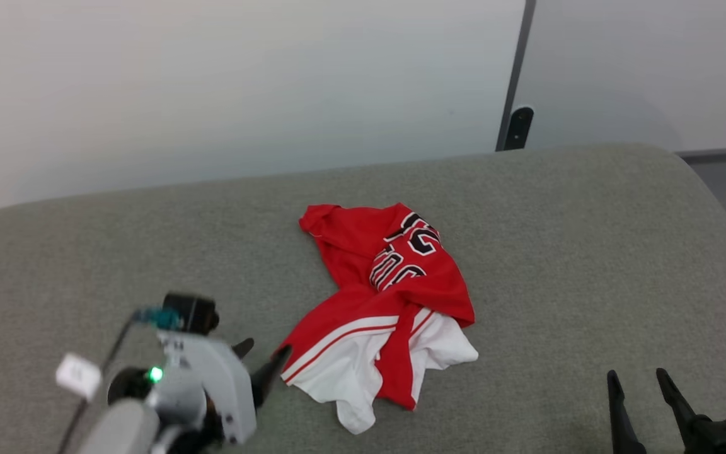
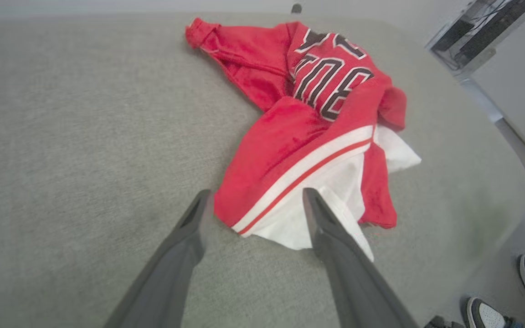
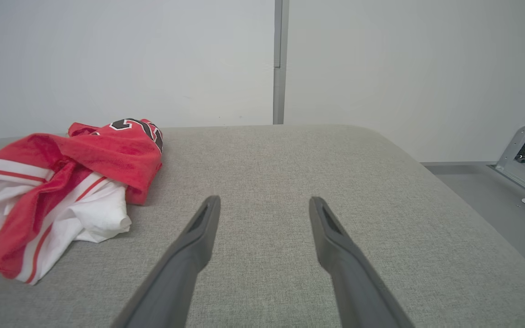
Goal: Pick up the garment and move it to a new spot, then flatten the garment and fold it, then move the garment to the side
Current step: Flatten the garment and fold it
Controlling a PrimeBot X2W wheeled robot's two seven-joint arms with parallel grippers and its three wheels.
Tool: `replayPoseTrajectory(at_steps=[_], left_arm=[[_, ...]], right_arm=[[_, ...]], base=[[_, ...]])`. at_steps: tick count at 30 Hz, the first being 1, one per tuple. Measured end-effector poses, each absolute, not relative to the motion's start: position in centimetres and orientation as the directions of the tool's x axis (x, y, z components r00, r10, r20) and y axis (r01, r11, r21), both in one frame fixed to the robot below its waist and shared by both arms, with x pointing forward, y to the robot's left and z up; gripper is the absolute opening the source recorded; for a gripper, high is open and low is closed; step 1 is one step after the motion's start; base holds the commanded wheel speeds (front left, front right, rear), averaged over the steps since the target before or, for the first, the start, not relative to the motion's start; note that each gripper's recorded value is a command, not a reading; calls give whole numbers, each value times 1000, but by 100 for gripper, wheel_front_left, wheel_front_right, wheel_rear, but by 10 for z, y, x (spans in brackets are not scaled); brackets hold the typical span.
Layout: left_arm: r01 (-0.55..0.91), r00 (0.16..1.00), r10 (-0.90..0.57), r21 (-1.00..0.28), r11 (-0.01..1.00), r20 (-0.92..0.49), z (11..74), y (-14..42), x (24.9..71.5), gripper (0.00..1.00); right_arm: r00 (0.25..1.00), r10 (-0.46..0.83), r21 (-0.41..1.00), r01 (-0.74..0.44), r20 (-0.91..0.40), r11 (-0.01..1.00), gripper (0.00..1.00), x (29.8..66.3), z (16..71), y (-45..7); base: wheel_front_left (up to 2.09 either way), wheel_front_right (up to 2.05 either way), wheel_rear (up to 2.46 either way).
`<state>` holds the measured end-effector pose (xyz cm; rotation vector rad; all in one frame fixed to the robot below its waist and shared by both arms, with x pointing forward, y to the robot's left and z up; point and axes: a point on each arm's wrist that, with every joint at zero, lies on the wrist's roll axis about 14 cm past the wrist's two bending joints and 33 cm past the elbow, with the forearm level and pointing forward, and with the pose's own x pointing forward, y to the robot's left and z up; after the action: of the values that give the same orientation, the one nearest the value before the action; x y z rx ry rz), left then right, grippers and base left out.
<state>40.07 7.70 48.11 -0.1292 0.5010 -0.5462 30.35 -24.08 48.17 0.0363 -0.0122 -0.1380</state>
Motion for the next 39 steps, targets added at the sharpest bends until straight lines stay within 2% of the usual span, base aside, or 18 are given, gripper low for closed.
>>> replayPoseTrajectory(at_steps=[5, 12, 17, 30, 38, 39], left_arm=[[477, 591, -567, -318, 819, -574, 485, 57, 405, 100], [450, 381, -497, -314, 836, -780, 465, 48, 395, 100], [466, 272, -515, -357, 810, -813, 461, 26, 387, 100], [421, 103, -475, -394, 817, -874, 423, 10, 378, 100], [376, 90, -469, -406, 833, -879, 401, 14, 380, 100], [368, 91, -469, -408, 836, -879, 399, 14, 381, 97]], right_arm=[[991, -136, 52, 136, -2, 989, 100, 307, 479, -239], [989, -145, 82, 147, -21, 986, 100, 312, 473, -240], [986, -163, 93, 166, -37, 982, 100, 312, 469, -245], [978, -197, 104, 203, -67, 974, 100, 312, 462, -254], [977, -199, 115, 207, -78, 972, 100, 316, 459, -254], [977, -198, 115, 206, -80, 972, 100, 316, 459, -254]], base=[[0, 0, 0], [0, 0, 0], [0, 0, 0], [0, 0, 0], [0, 0, 0], [0, 0, 0]])
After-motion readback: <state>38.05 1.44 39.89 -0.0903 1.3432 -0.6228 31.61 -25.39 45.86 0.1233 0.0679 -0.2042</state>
